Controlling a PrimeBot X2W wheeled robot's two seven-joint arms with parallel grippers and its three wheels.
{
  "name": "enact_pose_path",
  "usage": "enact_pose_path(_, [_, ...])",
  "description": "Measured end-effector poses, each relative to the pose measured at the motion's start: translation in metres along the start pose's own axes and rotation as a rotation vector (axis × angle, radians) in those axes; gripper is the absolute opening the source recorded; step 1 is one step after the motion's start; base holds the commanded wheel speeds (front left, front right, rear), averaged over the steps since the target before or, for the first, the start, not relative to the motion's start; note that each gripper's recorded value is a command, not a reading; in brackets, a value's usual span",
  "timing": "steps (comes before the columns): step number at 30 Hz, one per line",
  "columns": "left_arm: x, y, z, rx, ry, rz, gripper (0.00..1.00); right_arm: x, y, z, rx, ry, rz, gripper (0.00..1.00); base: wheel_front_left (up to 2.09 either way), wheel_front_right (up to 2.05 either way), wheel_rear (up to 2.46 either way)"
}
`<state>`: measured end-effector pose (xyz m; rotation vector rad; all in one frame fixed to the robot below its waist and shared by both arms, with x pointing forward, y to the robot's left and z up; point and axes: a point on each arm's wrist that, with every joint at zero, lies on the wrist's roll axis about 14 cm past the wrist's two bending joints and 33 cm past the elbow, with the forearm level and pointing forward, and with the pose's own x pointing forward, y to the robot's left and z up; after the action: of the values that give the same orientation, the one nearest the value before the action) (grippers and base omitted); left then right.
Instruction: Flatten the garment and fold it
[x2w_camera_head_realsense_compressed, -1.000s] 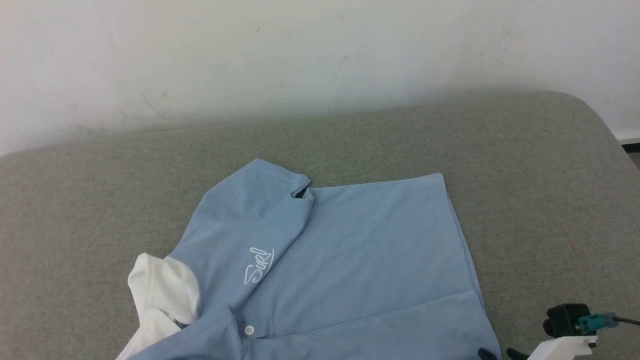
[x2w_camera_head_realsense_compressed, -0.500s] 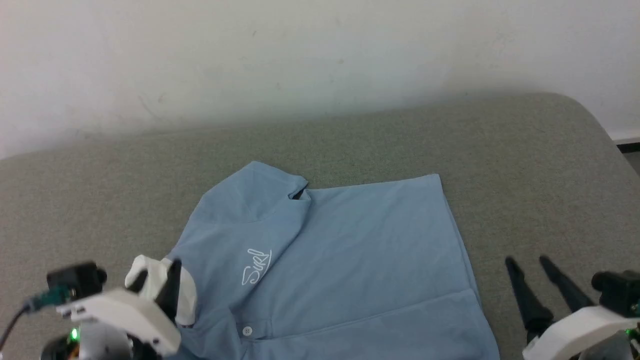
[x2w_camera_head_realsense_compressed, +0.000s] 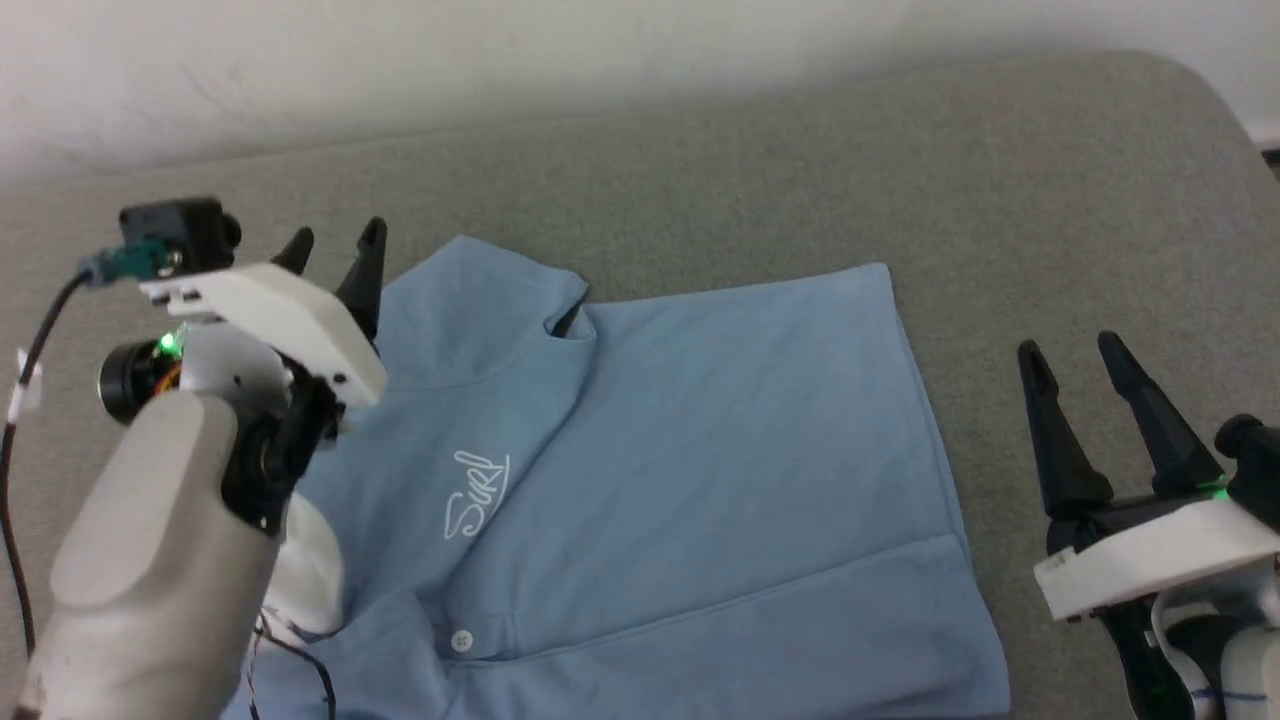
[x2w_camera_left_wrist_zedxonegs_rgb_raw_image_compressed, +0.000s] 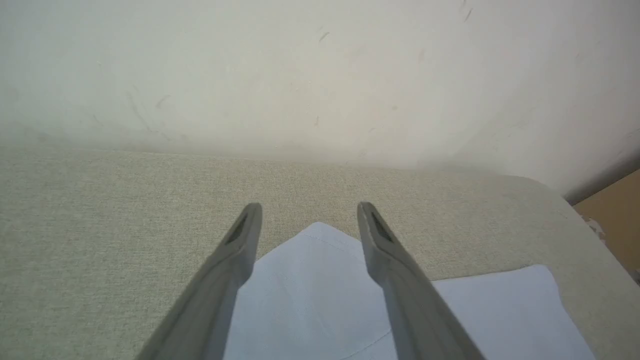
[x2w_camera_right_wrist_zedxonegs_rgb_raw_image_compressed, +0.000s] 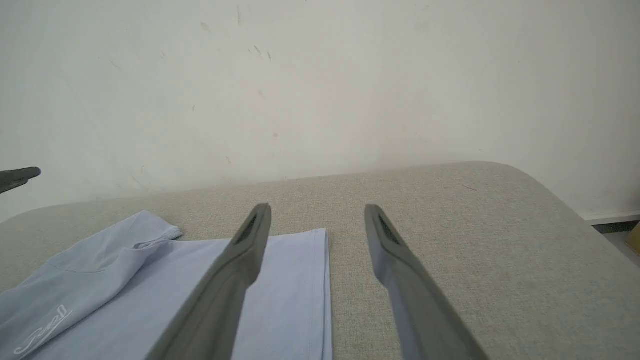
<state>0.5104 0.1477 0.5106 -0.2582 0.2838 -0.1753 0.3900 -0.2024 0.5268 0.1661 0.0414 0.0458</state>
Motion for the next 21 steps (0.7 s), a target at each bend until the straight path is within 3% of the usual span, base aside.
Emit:
enact_pose_path(9, [0.066,0.006,-0.065,0.041,0.346,-0.011,1.0,0.009,-0.018,-0.027,0.025,0.066,-0.052,1.0,0.0,0.0,0.0])
enact_pose_path(15, [0.078,0.013,-0.118,0.084,0.628,0.018,1.0,-0.001,-0.037,-0.046,0.04,0.121,-0.113,1.0,0.0,0.0,0.0])
enact_pose_path(16, [0.08,0.013,-0.12,0.094,0.665,0.02,0.88,-0.003,-0.04,-0.048,0.043,0.129,-0.124,1.0,0.0,0.0,0.0])
enact_pose_path(17, [0.081,0.011,-0.124,0.098,0.709,0.019,0.48,-0.005,-0.044,-0.051,0.045,0.137,-0.136,1.0,0.0,0.0,0.0])
enact_pose_path(19, [0.082,0.01,-0.128,0.106,0.773,0.021,0.0,-0.01,-0.049,-0.055,0.057,0.154,-0.153,1.0,0.0,0.0,0.0])
enact_pose_path(21, [0.082,0.007,-0.132,0.096,0.813,0.017,0.0,-0.013,-0.051,-0.059,0.074,0.176,-0.157,1.0,0.0,0.0,0.0])
